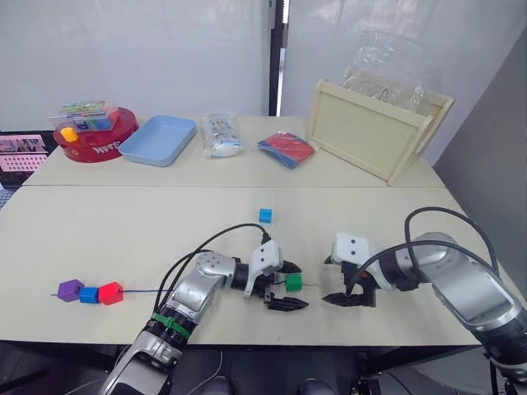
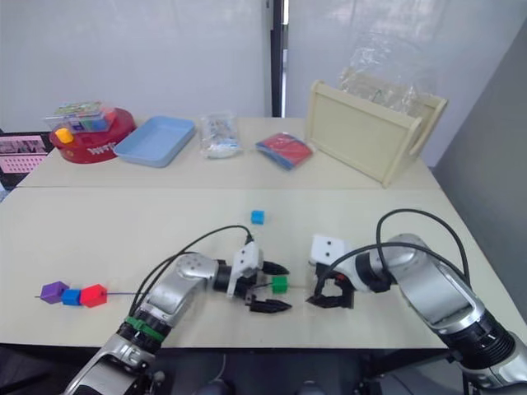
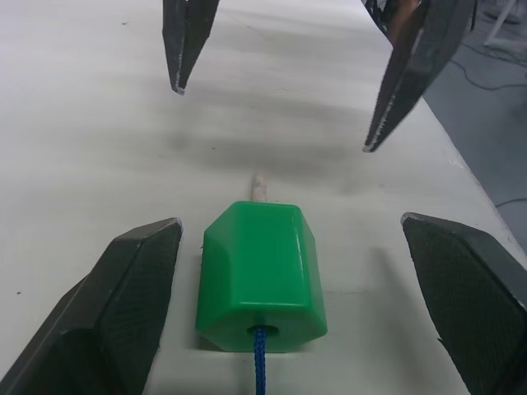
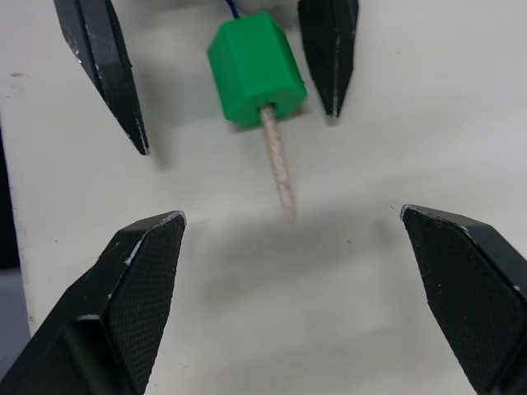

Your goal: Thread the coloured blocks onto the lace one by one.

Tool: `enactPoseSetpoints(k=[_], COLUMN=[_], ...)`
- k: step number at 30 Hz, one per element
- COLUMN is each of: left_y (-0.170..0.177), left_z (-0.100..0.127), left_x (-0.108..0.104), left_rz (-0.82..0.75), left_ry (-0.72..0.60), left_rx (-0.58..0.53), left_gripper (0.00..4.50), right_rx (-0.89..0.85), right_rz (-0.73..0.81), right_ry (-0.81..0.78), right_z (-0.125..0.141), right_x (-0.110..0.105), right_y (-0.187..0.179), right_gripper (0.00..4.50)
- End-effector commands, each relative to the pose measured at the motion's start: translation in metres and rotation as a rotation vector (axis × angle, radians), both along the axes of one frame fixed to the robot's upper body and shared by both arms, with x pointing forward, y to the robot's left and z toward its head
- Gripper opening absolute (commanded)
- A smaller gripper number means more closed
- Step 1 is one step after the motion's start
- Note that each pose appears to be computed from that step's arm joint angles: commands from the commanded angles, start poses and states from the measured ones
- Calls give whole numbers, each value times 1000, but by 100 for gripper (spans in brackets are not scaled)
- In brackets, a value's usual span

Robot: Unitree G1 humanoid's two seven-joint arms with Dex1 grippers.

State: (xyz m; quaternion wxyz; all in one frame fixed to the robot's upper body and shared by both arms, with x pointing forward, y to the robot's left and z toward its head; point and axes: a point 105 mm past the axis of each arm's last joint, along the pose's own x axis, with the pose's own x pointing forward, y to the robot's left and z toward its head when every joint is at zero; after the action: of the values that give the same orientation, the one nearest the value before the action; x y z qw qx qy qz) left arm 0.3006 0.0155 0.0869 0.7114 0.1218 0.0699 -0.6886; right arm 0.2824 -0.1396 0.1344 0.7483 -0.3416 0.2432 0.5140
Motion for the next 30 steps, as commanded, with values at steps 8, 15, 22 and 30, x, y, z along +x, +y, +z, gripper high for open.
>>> enactPoseSetpoints(k=[8, 15, 22, 30], left_y=[2, 0, 0, 2], left_z=[6, 5, 5, 4], left_x=[2, 0, 2, 2], left_rz=[9, 8, 10, 13], left_ry=[-32, -28, -33, -38], left_rx=[-13, -13, -7, 1], left_gripper=[237, 123, 123, 123], right_rx=[41, 47, 64, 61], right_rz=[-18, 15, 2, 9], right_ry=[-89, -41, 3, 33], right_z=[5, -11, -22, -32], right_x=[8, 9, 12, 11], right_y=[4, 13, 12, 8], right_gripper=[450, 450, 395, 133])
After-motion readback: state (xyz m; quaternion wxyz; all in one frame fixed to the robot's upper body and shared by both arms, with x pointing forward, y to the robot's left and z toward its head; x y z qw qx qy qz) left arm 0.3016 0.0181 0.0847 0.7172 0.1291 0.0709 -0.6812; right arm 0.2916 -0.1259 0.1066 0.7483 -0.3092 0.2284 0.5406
